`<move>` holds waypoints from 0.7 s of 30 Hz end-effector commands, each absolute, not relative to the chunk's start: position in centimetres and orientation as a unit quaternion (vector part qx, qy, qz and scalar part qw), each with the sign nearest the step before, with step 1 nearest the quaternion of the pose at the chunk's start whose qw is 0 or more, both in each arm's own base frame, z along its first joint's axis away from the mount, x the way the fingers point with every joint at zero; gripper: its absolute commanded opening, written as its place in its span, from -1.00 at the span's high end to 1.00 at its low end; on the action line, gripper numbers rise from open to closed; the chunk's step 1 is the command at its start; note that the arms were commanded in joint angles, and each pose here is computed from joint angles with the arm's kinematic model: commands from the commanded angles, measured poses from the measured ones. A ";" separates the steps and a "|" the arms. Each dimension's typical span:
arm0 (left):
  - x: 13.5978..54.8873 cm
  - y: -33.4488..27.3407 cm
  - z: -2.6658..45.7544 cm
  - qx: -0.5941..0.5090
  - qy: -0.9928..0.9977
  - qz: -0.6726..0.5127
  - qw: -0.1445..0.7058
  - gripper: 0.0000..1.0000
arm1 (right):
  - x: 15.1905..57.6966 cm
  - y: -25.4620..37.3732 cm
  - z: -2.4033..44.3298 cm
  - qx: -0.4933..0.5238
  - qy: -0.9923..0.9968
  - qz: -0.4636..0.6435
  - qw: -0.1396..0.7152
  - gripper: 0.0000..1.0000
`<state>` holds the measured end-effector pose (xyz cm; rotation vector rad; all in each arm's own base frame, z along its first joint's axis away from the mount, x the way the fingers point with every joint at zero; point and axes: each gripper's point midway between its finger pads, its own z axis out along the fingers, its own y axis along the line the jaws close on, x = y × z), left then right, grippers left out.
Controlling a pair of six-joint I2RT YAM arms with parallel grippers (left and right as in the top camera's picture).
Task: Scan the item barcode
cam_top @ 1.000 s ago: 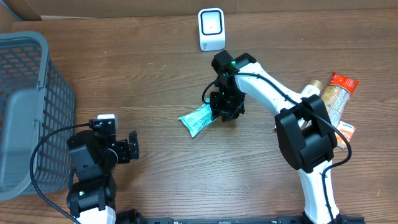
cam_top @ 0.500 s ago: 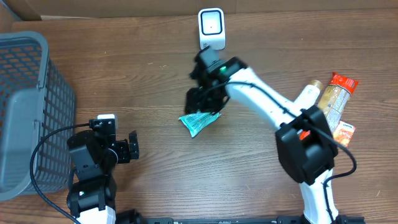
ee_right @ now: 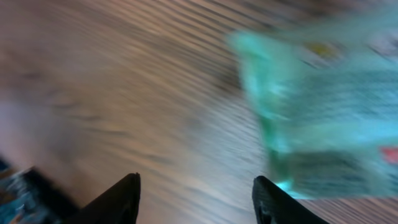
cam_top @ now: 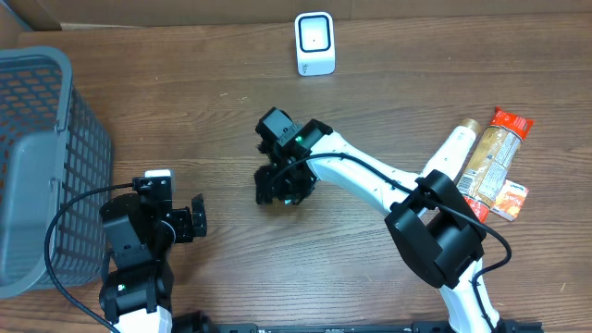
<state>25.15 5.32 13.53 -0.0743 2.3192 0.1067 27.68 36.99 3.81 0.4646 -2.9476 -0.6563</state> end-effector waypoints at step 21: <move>25.2 5.2 13.5 -0.020 0.916 0.040 0.399 -1.00 | 33.7 25.7 3.9 0.049 -0.964 -0.243 0.093 -0.34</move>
